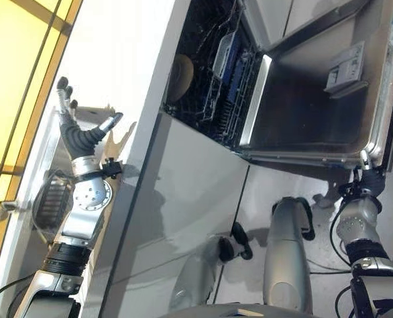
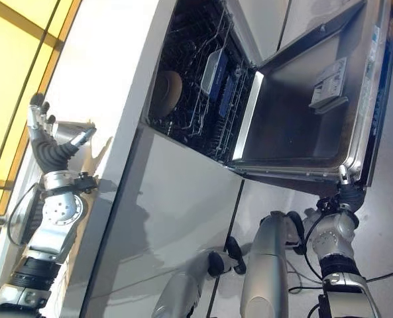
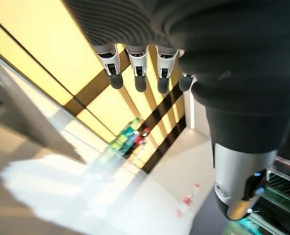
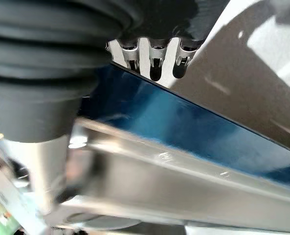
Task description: Pick up plates and place into dishwasher.
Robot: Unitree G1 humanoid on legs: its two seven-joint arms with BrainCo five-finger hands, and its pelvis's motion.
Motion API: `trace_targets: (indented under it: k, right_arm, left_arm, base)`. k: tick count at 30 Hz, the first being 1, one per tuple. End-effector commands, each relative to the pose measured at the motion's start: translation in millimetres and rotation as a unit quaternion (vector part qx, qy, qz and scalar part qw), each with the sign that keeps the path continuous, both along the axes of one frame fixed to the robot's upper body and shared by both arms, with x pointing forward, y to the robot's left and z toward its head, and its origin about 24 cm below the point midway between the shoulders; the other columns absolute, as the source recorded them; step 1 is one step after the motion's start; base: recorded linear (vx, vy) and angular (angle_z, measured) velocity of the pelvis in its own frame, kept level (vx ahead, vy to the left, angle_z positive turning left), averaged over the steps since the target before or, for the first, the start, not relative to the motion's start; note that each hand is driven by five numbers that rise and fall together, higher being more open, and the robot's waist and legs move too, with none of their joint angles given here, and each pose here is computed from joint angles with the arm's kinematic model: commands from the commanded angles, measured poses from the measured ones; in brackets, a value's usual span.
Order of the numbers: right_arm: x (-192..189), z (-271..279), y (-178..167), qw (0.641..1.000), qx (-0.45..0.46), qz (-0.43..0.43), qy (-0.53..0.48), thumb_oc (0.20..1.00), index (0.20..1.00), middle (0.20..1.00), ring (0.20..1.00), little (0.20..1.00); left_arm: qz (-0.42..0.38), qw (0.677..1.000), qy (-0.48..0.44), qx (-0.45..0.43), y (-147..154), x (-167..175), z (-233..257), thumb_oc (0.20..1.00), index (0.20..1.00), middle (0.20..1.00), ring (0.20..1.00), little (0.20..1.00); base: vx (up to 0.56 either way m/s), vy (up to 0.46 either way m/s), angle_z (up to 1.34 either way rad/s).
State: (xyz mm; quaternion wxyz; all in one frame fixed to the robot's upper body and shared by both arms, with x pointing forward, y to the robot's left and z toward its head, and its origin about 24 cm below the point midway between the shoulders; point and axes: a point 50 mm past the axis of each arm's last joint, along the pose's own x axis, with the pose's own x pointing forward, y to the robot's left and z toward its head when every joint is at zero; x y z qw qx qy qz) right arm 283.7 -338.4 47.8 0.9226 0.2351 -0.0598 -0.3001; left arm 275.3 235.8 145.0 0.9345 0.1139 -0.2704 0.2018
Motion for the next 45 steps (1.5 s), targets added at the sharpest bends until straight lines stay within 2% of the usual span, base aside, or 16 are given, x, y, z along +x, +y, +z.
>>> trace_targets:
  k: [1, 2, 3, 9, 12, 17, 22, 29, 45]
  right_arm:
    - [48, 125, 33, 0.951, -0.181, 0.167, -0.185, 1.0, 1.0, 1.0, 1.0, 1.0]
    - [50, 131, 40, 0.942, -0.197, 0.191, -0.191, 1.0, 1.0, 1.0, 1.0, 1.0]
    - [52, 147, 60, 0.916, -0.24, 0.242, -0.212, 1.0, 1.0, 1.0, 1.0, 1.0]
    - [43, 164, 112, 0.839, -0.293, 0.381, -0.257, 1.0, 1.0, 1.0, 1.0, 1.0]
    - [37, 163, 131, 0.813, -0.308, 0.42, -0.261, 1.0, 1.0, 1.0, 1.0, 1.0]
    - [32, 160, 146, 0.795, -0.311, 0.449, -0.264, 1.0, 1.0, 1.0, 1.0, 1.0]
    - [30, 151, 142, 0.803, -0.31, 0.444, -0.251, 1.0, 1.0, 1.0, 1.0, 1.0]
    - [13, 120, 118, 0.83, -0.268, 0.42, -0.25, 1.0, 1.0, 1.0, 1.0, 1.0]
    - [-11, 57, 137, 0.884, -0.167, 0.378, -0.22, 1.0, 1.0, 1.0, 1.0, 1.0]
  left_arm:
    - [-0.002, 1.0, -0.006, -0.029, -1, 0, -3, 1.0, 1.0, 1.0, 1.0, 1.0]
    - [-0.002, 1.0, -0.006, -0.027, -1, 0, -3, 1.0, 1.0, 1.0, 1.0, 1.0]
    - [0.0, 1.0, -0.007, -0.028, 1, 0, -3, 1.0, 1.0, 1.0, 1.0, 1.0]
    - [0.006, 1.0, 0.001, -0.028, 10, 0, -6, 1.0, 1.0, 1.0, 1.0, 1.0]
    - [0.008, 1.0, 0.003, -0.029, 12, -1, -9, 1.0, 1.0, 1.0, 1.0, 1.0]
    - [0.011, 0.999, 0.011, -0.028, 14, -1, -12, 1.0, 1.0, 1.0, 1.0, 1.0]
    - [0.017, 0.999, 0.024, -0.032, 15, -1, -17, 1.0, 1.0, 1.0, 1.0, 1.0]
    - [0.032, 0.998, 0.047, -0.007, 25, -6, -21, 1.0, 1.0, 1.0, 1.0, 1.0]
    - [-0.006, 0.992, 0.067, 0.104, 39, -18, -13, 1.0, 1.0, 1.0, 1.0, 1.0]
  base:
    - [0.02, 0.005, -0.35]
    - [0.02, 0.017, -0.48]
    - [0.02, 0.02, -0.31]
    - [0.04, 0.027, 0.03]
    - [0.06, 0.034, -0.11]
    - [0.09, 0.037, 0.05]
    - [0.11, 0.014, 0.14]
    - [0.15, -0.103, 0.5]
    - [0.04, -0.194, 0.33]
